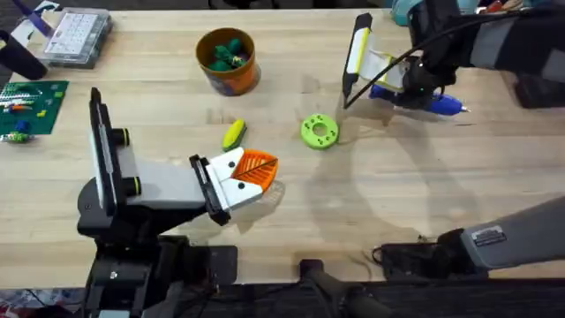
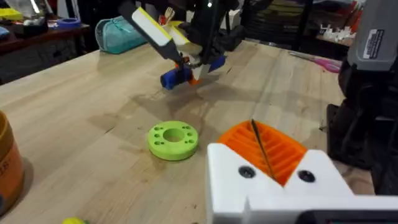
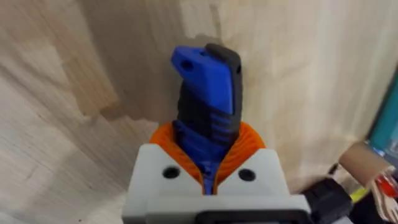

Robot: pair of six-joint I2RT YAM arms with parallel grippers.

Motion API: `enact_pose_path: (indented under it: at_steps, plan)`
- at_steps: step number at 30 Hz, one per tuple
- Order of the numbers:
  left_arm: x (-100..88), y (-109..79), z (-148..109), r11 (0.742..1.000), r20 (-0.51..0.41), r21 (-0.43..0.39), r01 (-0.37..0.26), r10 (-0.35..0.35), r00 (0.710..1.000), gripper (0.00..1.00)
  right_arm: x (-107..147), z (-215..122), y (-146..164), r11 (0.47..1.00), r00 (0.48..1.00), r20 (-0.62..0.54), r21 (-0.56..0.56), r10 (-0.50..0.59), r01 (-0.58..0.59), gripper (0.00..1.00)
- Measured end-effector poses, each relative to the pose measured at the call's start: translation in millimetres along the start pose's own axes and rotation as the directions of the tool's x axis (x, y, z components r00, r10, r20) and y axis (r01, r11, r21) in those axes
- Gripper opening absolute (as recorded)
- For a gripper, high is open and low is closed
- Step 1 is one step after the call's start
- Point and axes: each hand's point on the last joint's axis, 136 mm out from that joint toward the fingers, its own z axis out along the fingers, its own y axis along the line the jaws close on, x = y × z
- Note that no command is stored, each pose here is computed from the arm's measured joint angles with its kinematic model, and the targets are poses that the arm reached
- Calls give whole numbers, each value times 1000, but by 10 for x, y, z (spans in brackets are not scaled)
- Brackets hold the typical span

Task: Pick up the gripper from the table and insert it into the empty holder that is missing its gripper. Then pick up a screw, insert it into the mounting hole, and use the screwdriver to tighten it. Finally, clean up the table by picking up the vegetable and placing it into the bucket.

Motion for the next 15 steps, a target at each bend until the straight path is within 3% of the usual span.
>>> enact_pose_path:
  at_steps: [11, 13, 15]
  plan:
    - [0, 0, 0, 1000, 0, 0, 0, 0, 1000, 19, -56, 135, 101, 998, 998, -33, -32, -60, 59, 71]
    - [1, 0, 0, 1000, 0, 0, 0, 0, 1000, 18, -58, 131, 80, 998, 997, -37, -23, -61, 60, 272]
    - [0, 0, 0, 1000, 0, 0, 0, 0, 1000, 17, -82, 118, 16, 998, 997, -37, 2, -64, 64, 591]
